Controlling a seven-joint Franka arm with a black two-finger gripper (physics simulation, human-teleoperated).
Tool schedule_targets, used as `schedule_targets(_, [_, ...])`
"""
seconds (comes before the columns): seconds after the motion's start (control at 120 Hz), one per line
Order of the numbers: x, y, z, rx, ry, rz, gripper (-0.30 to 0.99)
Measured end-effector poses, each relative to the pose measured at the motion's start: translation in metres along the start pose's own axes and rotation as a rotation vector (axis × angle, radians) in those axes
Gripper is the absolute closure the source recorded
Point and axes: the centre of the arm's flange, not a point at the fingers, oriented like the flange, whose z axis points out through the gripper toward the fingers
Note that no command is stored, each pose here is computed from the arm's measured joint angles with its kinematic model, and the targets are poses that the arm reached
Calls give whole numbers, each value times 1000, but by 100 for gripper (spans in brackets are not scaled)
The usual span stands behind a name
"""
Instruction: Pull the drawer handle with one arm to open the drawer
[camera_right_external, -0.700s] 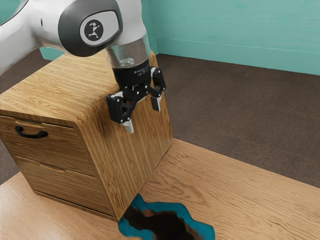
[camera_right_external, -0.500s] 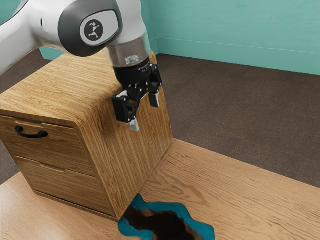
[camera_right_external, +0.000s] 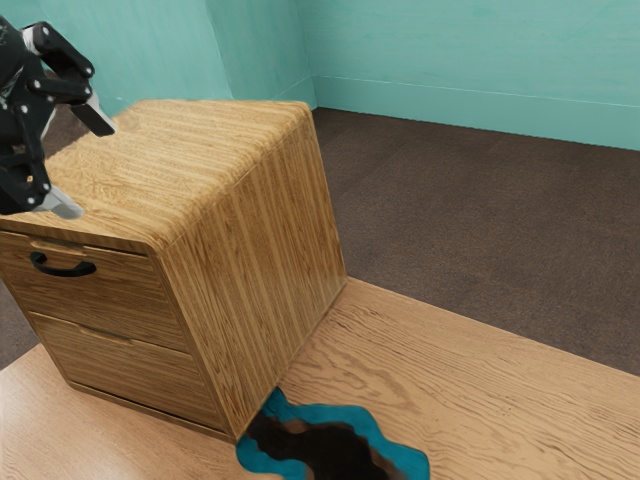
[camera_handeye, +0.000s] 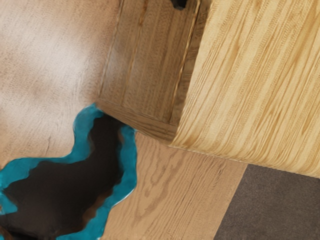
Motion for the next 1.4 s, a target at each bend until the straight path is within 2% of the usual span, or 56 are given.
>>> schedule_targets(0.092, [62, -21, 26, 19, -1, -81, 0])
schedule_targets(0.2, [86, -19, 71, 50, 8, -128, 0])
schedule_targets(0.483, [103, -9, 129, 27, 14, -184, 0])
schedule_targets(0.867, [117, 2, 156, -10, 6, -228, 0])
schedule_targets(1.4, [146, 7, 196, 39, 27, -263, 0])
